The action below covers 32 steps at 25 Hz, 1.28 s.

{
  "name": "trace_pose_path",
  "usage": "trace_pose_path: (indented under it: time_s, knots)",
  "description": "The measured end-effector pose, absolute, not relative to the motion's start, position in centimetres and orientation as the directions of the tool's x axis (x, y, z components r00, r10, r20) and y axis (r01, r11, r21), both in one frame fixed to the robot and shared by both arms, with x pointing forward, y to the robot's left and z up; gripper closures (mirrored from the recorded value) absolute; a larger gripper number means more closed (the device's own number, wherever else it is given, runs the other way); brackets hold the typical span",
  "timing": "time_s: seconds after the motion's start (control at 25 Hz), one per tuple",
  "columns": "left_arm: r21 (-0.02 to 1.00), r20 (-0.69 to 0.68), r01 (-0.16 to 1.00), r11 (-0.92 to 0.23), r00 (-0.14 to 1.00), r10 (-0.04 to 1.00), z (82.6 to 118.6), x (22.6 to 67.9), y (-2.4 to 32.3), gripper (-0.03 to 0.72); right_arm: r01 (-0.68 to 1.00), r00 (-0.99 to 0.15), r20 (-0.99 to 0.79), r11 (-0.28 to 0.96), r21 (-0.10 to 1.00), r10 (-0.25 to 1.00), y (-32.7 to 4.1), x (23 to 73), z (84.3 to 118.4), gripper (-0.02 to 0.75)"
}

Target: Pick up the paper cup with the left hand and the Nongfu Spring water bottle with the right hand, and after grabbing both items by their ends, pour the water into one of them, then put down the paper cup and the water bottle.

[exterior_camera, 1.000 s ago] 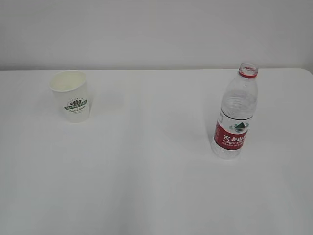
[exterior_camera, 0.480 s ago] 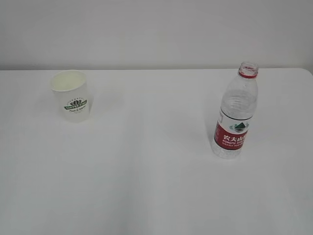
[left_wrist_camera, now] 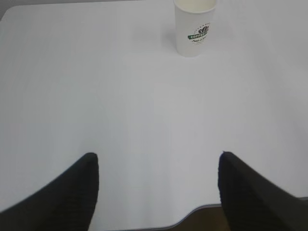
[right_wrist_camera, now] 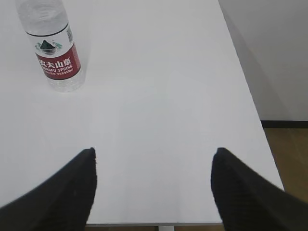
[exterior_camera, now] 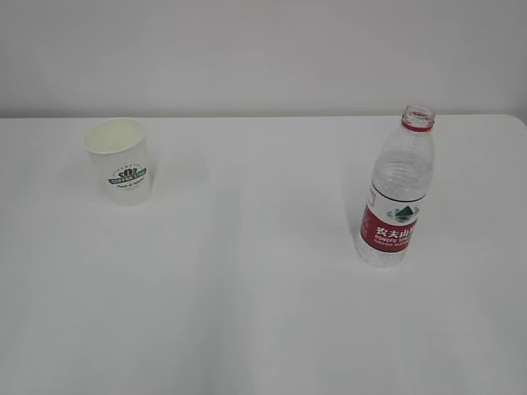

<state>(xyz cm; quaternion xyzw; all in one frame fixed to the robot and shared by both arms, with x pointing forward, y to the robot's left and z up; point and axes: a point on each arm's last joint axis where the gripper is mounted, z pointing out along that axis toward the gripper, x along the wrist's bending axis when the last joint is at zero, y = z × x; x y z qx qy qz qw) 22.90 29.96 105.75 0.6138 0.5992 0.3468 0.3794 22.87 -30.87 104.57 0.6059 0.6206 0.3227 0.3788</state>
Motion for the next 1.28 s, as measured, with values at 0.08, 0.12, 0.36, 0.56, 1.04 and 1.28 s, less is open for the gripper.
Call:
trace_pose_path:
  time_s: [0.08,0.12,0.36,0.56,1.04,1.28]
  knots:
    - [0.881,-0.029,0.472,0.006,0.041,0.999,105.7,22.9,30.0,0.138,0.508,0.021,-0.079,0.057,0.860,0.997,-30.9,22.9,104.6,0.175]
    - [0.881,-0.029,0.472,0.006,0.041,0.999,105.7,22.9,30.0,0.143,0.508,0.021,-0.079,0.057,0.860,0.997,-30.9,22.9,104.6,0.175]
    - [0.881,-0.029,0.472,0.006,0.041,0.999,105.7,22.9,30.0,0.154,0.508,0.021,-0.079,0.057,0.860,0.997,-30.9,22.9,104.6,0.175]
    - [0.881,-0.029,0.472,0.006,0.041,0.999,105.7,22.9,30.0,0.154,0.508,0.021,-0.079,0.057,0.860,0.997,-30.9,22.9,104.6,0.175]
    - [0.882,-0.029,0.471,0.006,0.041,0.999,105.8,22.9,30.0,0.154,0.504,0.021,-0.079,0.057,0.862,0.997,-30.9,22.9,104.6,0.176]
    - [0.922,-0.021,0.388,0.001,0.046,0.999,106.8,23.0,30.0,0.155,0.431,0.022,-0.077,0.060,0.900,0.997,-30.8,22.9,105.7,0.178]
